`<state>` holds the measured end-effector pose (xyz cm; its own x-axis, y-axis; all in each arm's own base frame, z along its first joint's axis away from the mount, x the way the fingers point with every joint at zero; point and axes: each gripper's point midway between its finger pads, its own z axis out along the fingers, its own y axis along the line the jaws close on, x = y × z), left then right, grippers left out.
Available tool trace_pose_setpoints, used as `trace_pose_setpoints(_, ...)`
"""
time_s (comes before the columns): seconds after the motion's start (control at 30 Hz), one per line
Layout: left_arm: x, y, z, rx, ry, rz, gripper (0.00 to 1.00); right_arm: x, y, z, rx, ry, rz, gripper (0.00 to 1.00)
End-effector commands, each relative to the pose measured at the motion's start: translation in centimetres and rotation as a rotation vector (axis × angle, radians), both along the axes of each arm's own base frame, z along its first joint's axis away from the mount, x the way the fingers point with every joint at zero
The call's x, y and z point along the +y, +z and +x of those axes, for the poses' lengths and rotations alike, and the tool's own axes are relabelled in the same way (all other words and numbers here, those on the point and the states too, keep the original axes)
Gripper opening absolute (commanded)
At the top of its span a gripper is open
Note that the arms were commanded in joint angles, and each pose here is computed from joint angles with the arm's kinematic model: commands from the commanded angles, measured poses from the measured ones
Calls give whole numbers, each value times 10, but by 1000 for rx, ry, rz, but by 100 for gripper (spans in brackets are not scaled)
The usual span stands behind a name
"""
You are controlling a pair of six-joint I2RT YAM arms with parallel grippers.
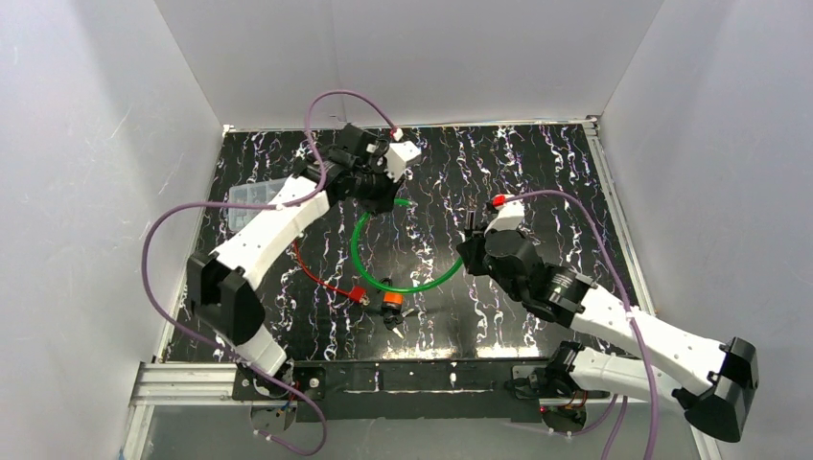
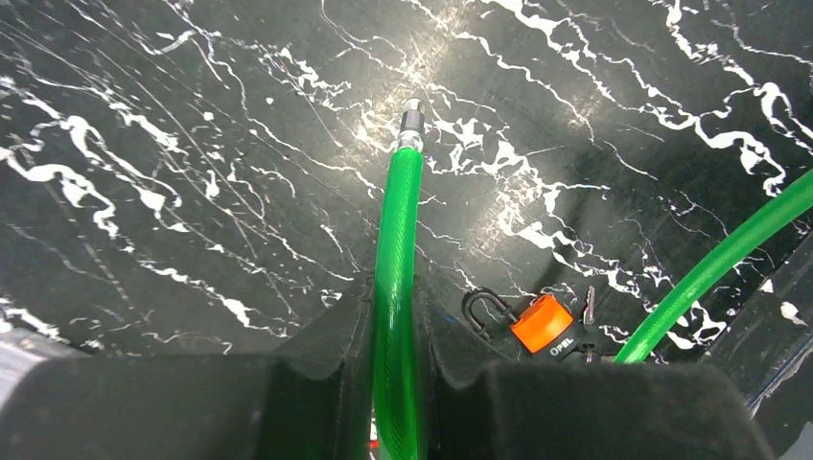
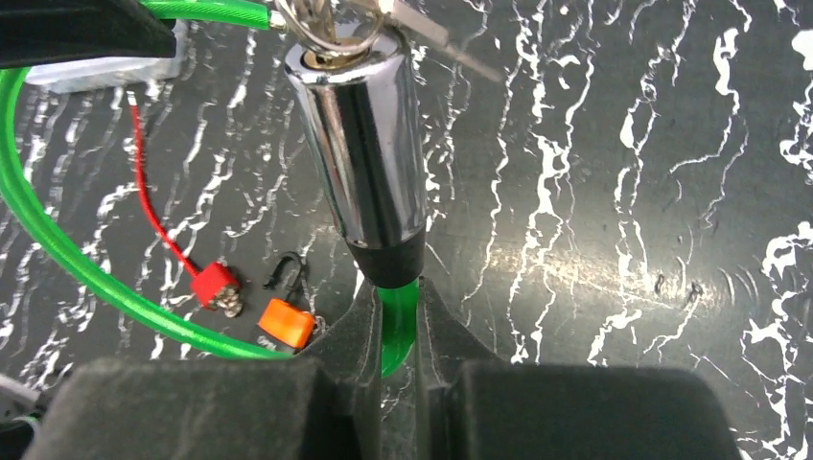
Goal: Unlock with the key
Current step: Place the lock at the center of the board.
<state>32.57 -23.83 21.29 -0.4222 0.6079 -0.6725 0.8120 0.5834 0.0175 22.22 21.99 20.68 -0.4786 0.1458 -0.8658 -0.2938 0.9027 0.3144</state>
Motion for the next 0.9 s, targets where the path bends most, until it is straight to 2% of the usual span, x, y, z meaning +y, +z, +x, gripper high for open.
trace_pose_setpoints(0.0,0,-15,16,46,12,11,0,-9,-10,14,71,-86,-8,1)
trace_pose_setpoints(0.23,0,-58,48,110,17,96,0,-3,-56,32,222,-76,-62,1)
trace_pose_setpoints(0.5,-2,-110,56,186,-9,73,1,21,-98,50,363,-11,-88,1)
trace_pose_setpoints(0.6,-1,-123,60,225,-9,99,9,25,-106,58,392,-5,-95,1)
trace_pose_setpoints(0.73,1,-134,62,283,3,100,34,25,-112,63,422,13,-95,3)
trace_pose_setpoints(0.87,6,-143,56,325,18,100,41,23,-124,64,458,28,-115,16)
